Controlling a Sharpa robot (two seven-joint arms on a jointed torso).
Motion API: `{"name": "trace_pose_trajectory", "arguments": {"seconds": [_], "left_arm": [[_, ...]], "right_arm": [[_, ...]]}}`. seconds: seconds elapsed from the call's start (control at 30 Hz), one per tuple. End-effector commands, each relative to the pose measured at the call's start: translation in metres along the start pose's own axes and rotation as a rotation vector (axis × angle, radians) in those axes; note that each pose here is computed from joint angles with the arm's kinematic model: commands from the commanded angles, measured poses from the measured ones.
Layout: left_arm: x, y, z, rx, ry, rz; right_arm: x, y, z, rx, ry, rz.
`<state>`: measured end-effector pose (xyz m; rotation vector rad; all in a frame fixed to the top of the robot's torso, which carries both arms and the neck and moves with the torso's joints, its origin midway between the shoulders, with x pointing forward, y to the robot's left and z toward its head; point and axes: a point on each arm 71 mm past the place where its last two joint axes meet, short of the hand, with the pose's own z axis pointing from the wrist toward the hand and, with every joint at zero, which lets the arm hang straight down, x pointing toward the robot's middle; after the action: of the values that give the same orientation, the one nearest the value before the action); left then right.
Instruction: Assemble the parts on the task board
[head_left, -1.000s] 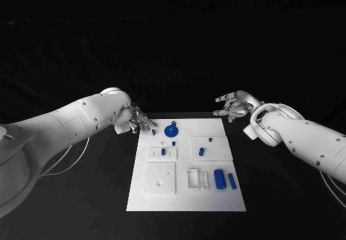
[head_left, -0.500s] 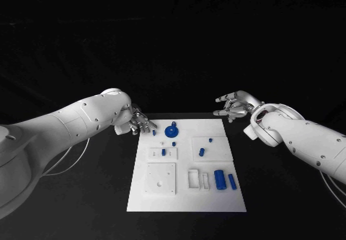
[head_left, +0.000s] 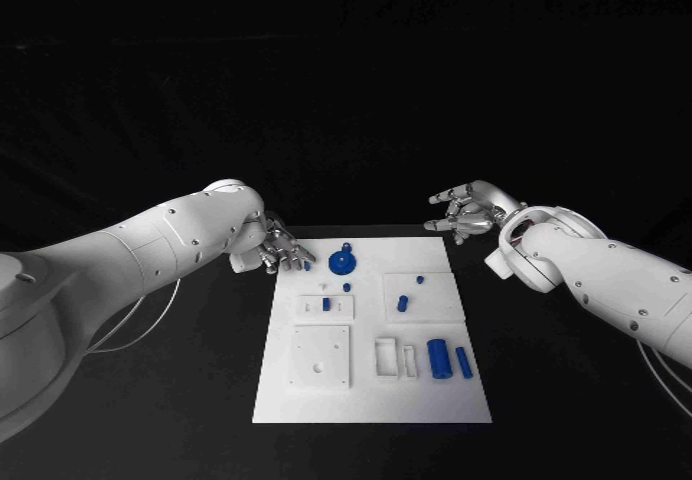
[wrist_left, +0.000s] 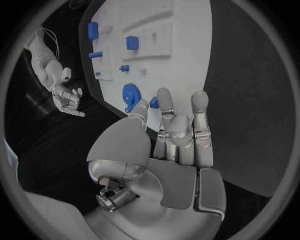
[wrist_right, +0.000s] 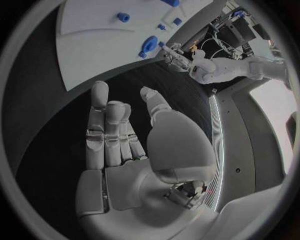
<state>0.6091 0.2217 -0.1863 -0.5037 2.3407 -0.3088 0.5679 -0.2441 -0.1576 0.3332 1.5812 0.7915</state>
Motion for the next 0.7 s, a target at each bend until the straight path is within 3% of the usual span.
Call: {"name": "trace_pose_trajectory", "arguments": {"seconds": [0.03, 0.7], "left_arm": [[0.0042, -0.0032, 0.0009, 0.019, 0.029, 0.003], [0.0027, -0.0025, 0.002, 0.032, 0.012, -0.034]], "right_arm": [[0.0009, 0.0018, 0.0005, -0.008, 0.006, -0.007], [0.0016, 0.0015, 0.001, -0.006, 0.012, -0.007]]}}
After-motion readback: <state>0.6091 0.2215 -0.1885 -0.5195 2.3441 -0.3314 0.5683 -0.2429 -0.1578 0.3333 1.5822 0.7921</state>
